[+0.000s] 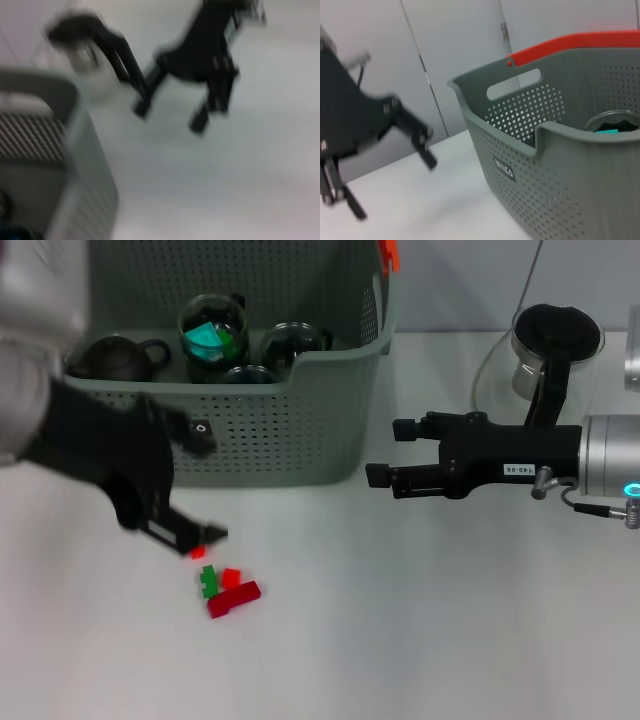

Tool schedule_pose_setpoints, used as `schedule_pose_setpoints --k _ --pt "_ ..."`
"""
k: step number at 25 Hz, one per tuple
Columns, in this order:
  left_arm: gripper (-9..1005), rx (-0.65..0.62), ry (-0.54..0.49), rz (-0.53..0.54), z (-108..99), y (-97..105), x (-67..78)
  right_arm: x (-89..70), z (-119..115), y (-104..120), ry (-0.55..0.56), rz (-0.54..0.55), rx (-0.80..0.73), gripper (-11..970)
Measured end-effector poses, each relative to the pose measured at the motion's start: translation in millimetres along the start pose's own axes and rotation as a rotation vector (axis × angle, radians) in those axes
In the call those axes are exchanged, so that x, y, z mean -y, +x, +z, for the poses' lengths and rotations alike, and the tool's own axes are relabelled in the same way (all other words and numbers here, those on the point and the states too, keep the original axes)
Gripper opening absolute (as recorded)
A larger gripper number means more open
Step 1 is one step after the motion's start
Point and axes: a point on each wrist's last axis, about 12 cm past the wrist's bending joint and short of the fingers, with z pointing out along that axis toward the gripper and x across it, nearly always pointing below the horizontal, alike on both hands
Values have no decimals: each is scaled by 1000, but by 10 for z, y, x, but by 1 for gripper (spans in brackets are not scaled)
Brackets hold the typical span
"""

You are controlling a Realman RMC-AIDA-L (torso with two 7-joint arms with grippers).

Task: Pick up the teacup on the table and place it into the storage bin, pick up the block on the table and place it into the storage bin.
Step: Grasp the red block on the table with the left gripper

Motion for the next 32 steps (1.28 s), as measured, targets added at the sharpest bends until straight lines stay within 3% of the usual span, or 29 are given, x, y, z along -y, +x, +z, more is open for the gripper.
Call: schedule_pose_setpoints --k 6,11,18,32 --pt "919 -237 46 93 482 90 99 5 -3 6 3 10 4 914" --pt "892 -358 24 200 744 156 40 -6 16 12 -2 18 5 915" --pt "855 -456 6 343 968 192 -86 -35 42 49 -4 38 12 915" --pt "796 -495 65 591 1221 72 -91 -50 88 35 -11 45 15 915"
